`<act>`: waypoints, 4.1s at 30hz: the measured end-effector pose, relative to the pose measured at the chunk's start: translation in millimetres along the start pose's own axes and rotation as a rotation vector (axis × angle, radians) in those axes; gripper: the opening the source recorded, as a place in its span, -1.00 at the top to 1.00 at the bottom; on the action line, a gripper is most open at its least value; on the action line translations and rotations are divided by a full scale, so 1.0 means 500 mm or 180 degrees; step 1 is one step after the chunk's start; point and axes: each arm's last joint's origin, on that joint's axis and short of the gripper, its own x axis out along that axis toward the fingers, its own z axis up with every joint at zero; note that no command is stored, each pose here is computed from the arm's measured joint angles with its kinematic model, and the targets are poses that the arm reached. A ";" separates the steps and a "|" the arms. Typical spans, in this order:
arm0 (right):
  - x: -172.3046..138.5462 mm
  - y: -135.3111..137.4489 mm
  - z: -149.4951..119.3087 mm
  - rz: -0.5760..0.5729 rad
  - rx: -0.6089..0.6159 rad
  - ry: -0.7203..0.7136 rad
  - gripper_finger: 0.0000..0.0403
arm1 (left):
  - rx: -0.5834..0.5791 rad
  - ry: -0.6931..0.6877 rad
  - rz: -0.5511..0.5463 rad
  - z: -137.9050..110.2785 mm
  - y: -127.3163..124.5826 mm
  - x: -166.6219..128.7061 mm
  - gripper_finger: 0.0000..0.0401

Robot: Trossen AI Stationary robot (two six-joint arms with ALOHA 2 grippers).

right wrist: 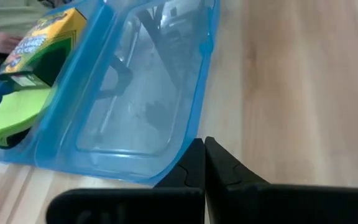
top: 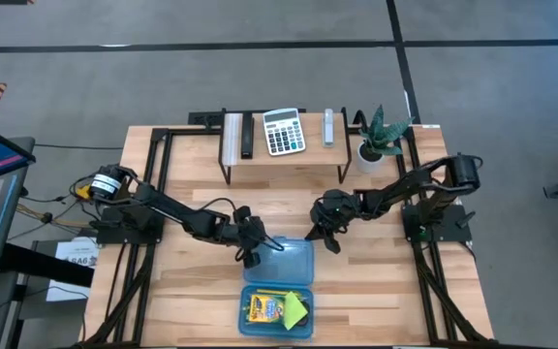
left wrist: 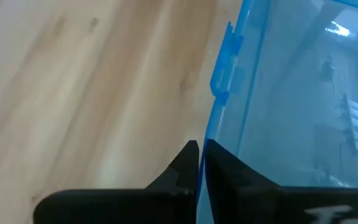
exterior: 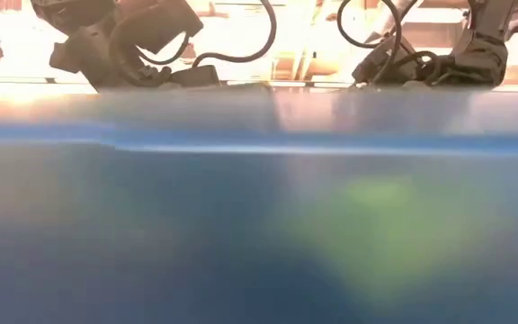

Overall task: Pack school essentials
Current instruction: Close the blue supply box

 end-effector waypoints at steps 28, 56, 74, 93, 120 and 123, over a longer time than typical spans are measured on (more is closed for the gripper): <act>-0.208 0.091 0.064 -0.0955 -0.0348 -0.0381 0.96 | 0.0715 -0.0344 0.1516 0.090 0.014 -0.028 1.00; -0.258 0.193 0.077 -0.0435 -0.0743 -0.0961 0.96 | 0.1572 -0.0771 0.1855 0.147 -0.089 -0.091 1.00; -0.280 0.194 0.088 -0.1055 -0.0827 -0.1333 0.96 | 0.1837 -0.0882 0.2028 0.122 -0.136 -0.113 1.00; -0.202 0.081 0.208 -0.1049 -0.0658 -0.0633 0.96 | 0.2056 -0.1017 0.1825 0.137 -0.150 -0.115 1.00; -0.123 0.149 0.191 -0.0549 -0.0750 -0.0161 0.96 | 0.2090 -0.0930 0.1662 0.130 -0.150 -0.112 0.68; -0.120 0.158 0.188 -0.0513 -0.0767 -0.0148 0.96 | 0.2064 -0.0949 0.1697 0.130 -0.150 -0.113 0.50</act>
